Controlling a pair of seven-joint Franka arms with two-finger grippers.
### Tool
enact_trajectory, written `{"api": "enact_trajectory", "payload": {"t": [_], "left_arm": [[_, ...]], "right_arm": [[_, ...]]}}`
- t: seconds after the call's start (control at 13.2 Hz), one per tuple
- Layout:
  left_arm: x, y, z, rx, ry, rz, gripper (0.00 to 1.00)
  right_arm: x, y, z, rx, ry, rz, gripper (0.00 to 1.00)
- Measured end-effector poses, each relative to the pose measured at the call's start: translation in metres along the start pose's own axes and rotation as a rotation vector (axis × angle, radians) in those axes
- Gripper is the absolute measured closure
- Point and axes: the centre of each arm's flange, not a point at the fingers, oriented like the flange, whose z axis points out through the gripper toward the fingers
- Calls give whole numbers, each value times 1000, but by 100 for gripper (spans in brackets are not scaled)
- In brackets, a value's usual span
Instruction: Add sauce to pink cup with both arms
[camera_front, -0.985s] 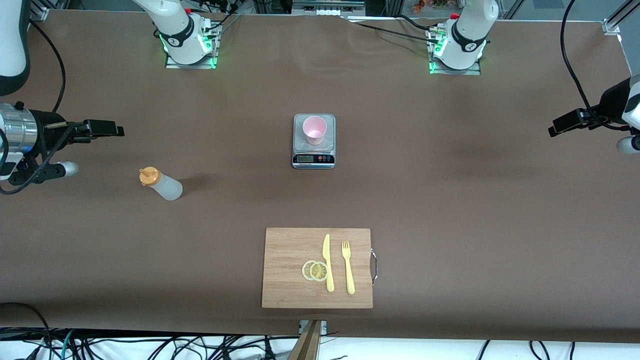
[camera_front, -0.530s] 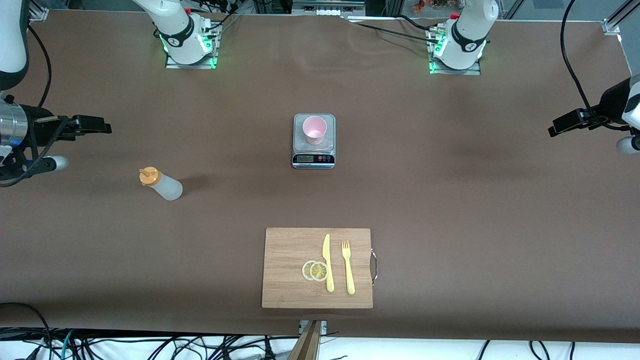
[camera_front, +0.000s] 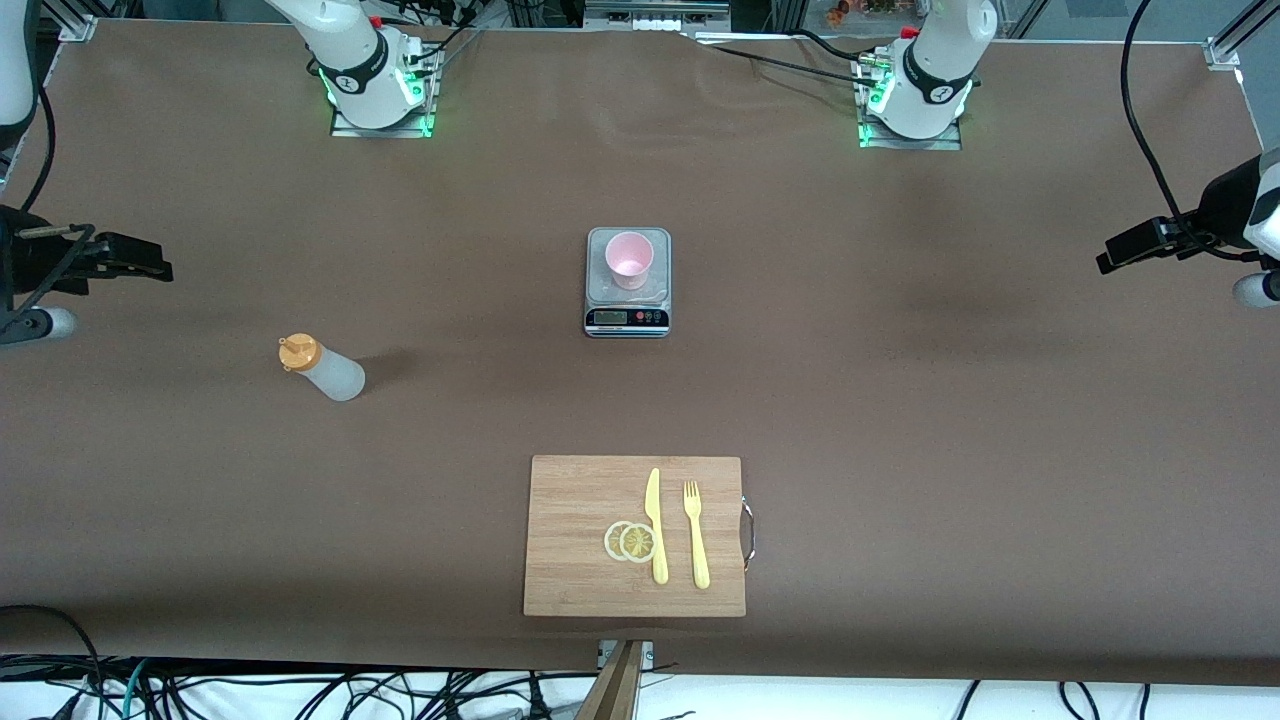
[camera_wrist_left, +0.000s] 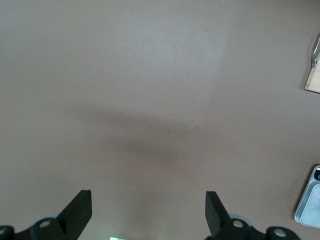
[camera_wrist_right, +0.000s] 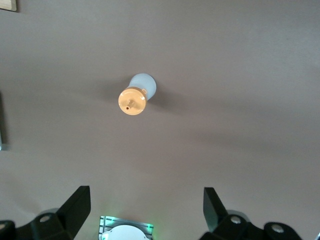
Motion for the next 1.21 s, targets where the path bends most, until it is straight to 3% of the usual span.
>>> {"api": "enact_trajectory", "payload": {"t": [0.38, 0.68, 1.21], "left_arm": [[0, 0, 0, 0, 0, 0, 0], [0, 0, 0, 0, 0, 0, 0], [0, 0, 0, 0, 0, 0, 0]], "right_arm": [[-23, 1, -12, 0, 14, 14, 0], [-43, -5, -7, 10, -5, 112, 0], [-45, -7, 1, 14, -16, 116, 0]]}}
